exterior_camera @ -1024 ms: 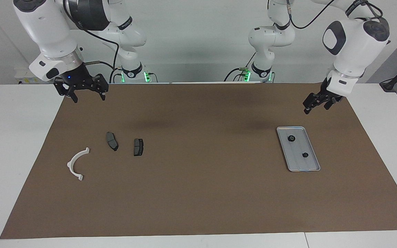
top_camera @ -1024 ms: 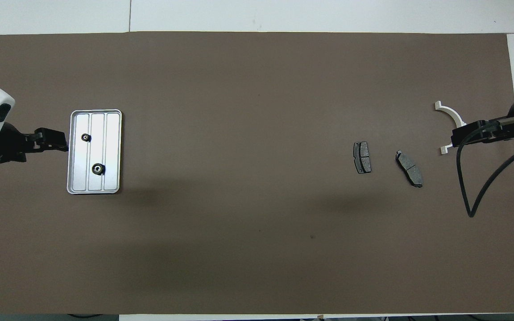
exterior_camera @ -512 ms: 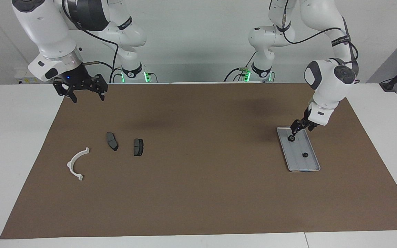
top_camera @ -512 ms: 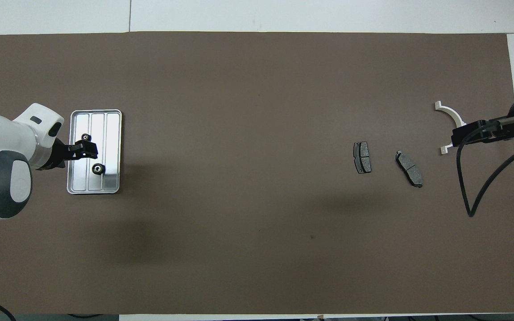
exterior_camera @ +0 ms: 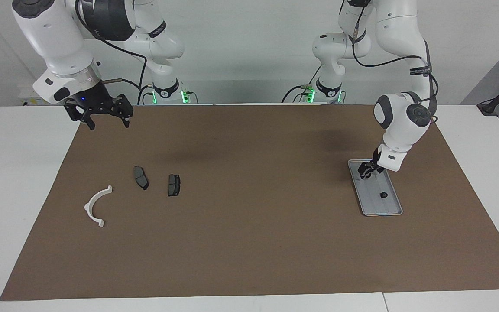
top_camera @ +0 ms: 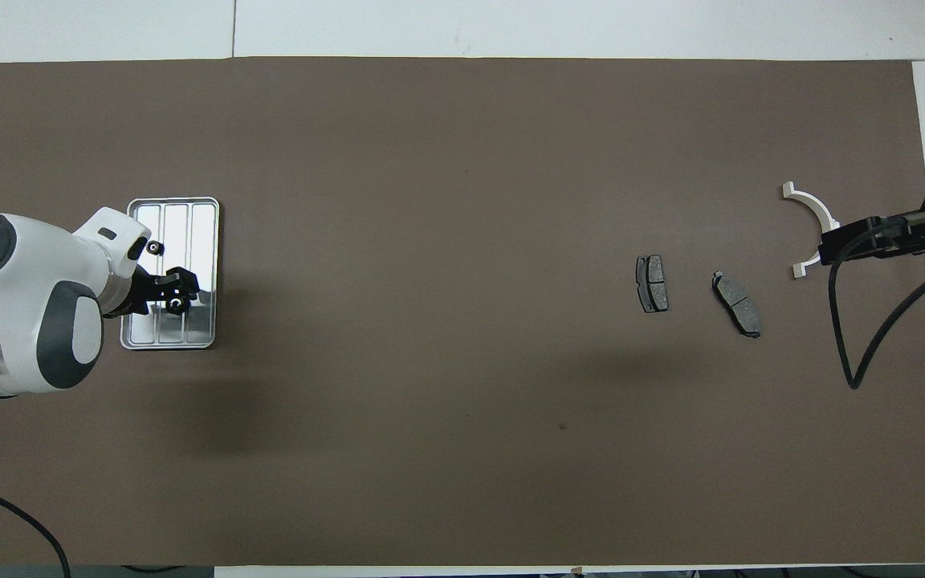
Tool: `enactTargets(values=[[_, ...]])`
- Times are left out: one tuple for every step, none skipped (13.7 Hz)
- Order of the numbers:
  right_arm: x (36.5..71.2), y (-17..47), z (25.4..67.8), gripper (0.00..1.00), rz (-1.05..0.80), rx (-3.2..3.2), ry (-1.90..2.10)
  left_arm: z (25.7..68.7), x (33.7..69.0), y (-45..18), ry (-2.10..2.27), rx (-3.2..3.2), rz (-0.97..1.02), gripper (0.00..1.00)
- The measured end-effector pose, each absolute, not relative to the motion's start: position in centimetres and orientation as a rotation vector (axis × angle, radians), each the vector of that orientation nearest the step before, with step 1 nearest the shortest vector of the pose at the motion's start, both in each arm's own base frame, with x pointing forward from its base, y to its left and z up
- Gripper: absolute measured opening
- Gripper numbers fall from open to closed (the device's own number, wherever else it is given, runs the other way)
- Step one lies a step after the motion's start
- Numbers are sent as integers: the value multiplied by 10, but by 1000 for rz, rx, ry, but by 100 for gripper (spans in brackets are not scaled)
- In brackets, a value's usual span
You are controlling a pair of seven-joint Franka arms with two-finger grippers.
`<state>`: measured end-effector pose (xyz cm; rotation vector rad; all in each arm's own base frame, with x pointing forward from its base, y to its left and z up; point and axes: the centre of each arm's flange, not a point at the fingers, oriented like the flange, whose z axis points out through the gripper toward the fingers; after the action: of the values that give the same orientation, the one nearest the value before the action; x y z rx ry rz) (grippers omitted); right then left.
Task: Place bearing gear from tray to pile
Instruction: 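Lower the left gripper onto a dark gear in the tray and grasp, then carry the gear to the table center and open the left gripper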
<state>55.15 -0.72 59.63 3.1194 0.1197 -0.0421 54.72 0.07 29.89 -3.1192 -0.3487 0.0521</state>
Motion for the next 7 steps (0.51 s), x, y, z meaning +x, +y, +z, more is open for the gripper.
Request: enactTargets(values=[[551, -7, 596, 100, -43, 3119, 119, 297, 547, 0, -347, -3119, 55, 80], [551, -7, 596, 100, -43, 3119, 119, 297, 547, 0, -347, -3119, 55, 80], [551, -7, 596, 100, -44, 3120, 119, 297, 547, 0, -347, -3119, 55, 81], [551, -7, 595, 100, -45, 3120, 119, 297, 547, 0, -347, -3119, 55, 78], [551, -7, 595, 100, -45, 3120, 119, 297, 547, 0, -347, -3119, 55, 64], [551, -7, 595, 100, -45, 3120, 119, 299, 548, -2, -343, -3121, 49, 48], [551, -8, 595, 100, -46, 3120, 118, 299, 548, -3, -341, -3121, 48, 35]])
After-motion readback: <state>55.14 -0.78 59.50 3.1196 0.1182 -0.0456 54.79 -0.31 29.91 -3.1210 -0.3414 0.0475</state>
